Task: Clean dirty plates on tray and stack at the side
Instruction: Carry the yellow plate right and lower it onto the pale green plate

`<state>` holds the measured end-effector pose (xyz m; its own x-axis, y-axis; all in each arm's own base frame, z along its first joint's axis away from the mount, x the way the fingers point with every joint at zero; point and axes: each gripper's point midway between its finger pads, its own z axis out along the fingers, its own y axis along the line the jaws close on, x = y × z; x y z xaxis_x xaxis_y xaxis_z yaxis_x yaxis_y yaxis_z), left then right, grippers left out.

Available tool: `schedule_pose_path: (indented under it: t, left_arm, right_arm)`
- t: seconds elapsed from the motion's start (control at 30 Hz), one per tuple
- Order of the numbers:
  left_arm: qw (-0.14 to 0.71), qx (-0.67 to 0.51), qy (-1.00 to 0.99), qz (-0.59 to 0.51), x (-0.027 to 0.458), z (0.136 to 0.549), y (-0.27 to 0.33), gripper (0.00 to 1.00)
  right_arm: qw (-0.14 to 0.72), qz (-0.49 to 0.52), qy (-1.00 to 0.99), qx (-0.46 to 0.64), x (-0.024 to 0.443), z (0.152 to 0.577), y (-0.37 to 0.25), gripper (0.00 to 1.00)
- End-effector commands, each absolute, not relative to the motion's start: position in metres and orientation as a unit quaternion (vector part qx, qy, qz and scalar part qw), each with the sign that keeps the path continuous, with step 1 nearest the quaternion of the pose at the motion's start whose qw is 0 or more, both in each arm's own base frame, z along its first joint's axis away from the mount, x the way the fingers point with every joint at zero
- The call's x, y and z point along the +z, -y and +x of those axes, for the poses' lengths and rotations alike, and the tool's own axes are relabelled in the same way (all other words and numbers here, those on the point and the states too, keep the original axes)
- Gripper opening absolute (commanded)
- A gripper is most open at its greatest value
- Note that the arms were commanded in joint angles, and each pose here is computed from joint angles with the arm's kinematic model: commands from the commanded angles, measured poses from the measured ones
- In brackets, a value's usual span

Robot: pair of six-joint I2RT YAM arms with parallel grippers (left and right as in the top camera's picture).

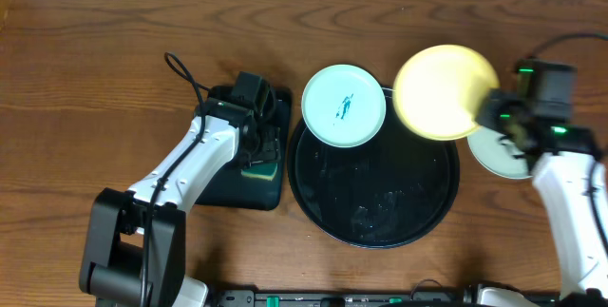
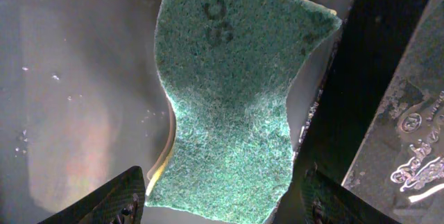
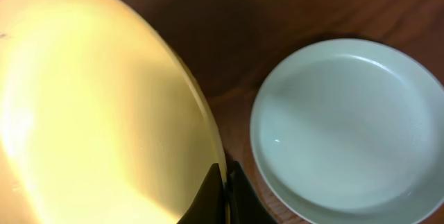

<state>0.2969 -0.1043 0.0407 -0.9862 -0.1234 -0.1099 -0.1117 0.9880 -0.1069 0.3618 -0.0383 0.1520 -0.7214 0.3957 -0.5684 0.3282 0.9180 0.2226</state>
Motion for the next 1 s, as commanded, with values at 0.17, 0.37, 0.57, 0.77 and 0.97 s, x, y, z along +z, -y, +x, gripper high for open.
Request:
schedule_pose_path:
  t: [0.17,0.37,0.57,0.77,0.97]
  left_arm:
    - [0.052,-0.051,-0.996,-0.056,0.038,0.293,0.104,0.73]
    - [0.052,-0.051,-0.996,-0.056,0.038,0.293,0.104,0.73]
    - [0.052,-0.051,-0.996,-0.056,0.038,0.293,0.104,0.73]
    - [0.052,-0.051,-0.996,-0.056,0.038,0.293,0.104,0.73]
    - [0.052,-0.051,-0.996,-0.056,0.038,0.293,0.104,0.73]
  right_arm:
    - [0.311,0.374,-0.867,0.110,0.149,0.344,0.131,0.01]
    - [0.260,0.454,-0.851,0.039,0.113,0.319,0.177,0.01]
    - [0.205,0.464,-0.861,0.039,0.078,0.314,0.175,0.01]
    - [0.173,0.468,-0.866,0.041,0.060,0.309,0.172,0.01]
    - [0.174,0.467,-0.866,0.049,0.061,0.311,0.169,0.37]
